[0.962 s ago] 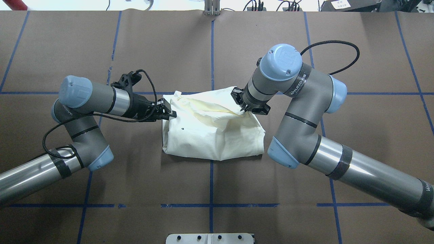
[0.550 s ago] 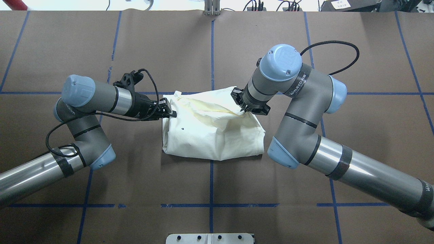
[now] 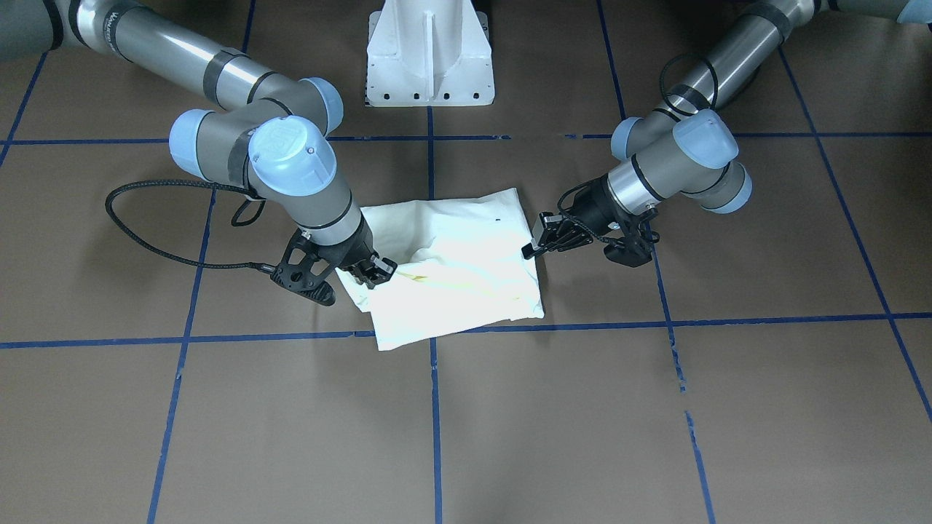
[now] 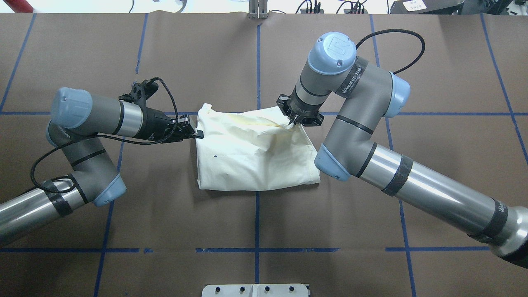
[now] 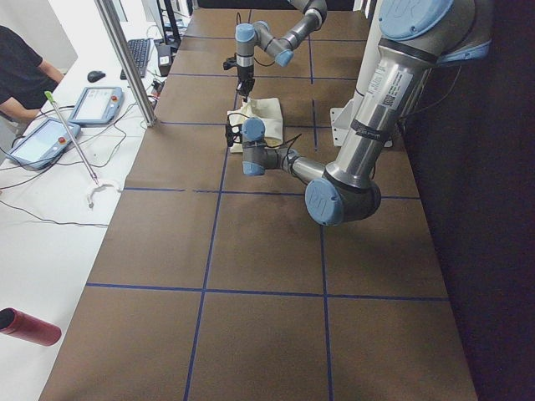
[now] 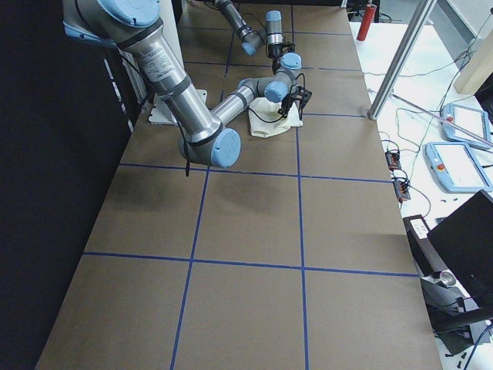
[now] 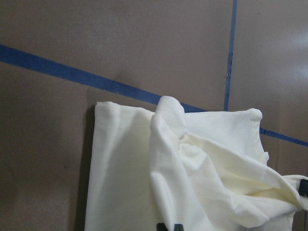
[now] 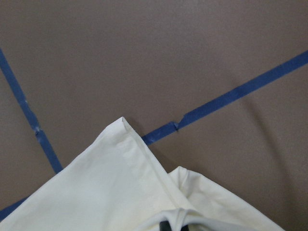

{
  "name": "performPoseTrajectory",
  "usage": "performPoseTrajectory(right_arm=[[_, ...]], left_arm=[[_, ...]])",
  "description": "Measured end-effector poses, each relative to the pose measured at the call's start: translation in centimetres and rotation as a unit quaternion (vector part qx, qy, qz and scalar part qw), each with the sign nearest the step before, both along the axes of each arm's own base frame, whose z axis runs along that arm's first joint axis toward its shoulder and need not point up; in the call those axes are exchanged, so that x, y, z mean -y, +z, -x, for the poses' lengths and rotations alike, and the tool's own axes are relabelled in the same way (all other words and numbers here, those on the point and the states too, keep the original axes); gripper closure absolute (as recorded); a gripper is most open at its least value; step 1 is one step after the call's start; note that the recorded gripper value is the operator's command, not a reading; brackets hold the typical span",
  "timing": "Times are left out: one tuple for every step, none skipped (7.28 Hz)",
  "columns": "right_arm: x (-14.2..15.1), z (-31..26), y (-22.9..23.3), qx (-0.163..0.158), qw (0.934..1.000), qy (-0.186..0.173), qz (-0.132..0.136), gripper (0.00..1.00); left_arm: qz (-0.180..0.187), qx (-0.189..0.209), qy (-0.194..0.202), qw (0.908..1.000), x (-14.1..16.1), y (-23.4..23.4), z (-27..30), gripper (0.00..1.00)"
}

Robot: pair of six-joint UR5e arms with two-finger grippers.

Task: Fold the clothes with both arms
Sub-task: 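Release the shirt with the right gripper and raise it away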

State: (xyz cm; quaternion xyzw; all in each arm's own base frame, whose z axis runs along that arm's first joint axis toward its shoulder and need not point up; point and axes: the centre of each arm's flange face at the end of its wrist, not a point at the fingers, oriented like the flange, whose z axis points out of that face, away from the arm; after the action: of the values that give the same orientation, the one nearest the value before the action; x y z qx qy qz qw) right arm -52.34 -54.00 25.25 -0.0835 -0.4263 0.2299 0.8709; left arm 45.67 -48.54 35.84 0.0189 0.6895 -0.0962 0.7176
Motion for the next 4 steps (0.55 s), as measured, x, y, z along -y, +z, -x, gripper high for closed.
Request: performPoseTrajectory(right_arm=[[0.6, 0.5, 0.6, 0.002, 1.0, -0.003, -0.004, 0.93], [1.1, 1.2, 1.5, 0.01, 0.9999, -0.003, -0.012, 0.56], [1.6, 1.6, 2.0, 0.016, 0.9997, -0.003, -0.017, 0.01], [1.9, 1.7, 2.0, 0.02, 0.9996, -0.002, -0.021, 0.0]], left_arm=[[0.0, 0.0, -0.005, 1.0, 0.0, 0.0, 0.1, 1.0], [0.002, 0.003, -0.012, 0.9999, -0.1, 0.4, 0.0, 1.0], [0.004, 0.007, -0.016, 0.9998, -0.2, 1.0, 0.0, 1.0], [0.007, 0.01, -0.018, 0.9998, -0.2, 1.4, -0.1, 0.85]])
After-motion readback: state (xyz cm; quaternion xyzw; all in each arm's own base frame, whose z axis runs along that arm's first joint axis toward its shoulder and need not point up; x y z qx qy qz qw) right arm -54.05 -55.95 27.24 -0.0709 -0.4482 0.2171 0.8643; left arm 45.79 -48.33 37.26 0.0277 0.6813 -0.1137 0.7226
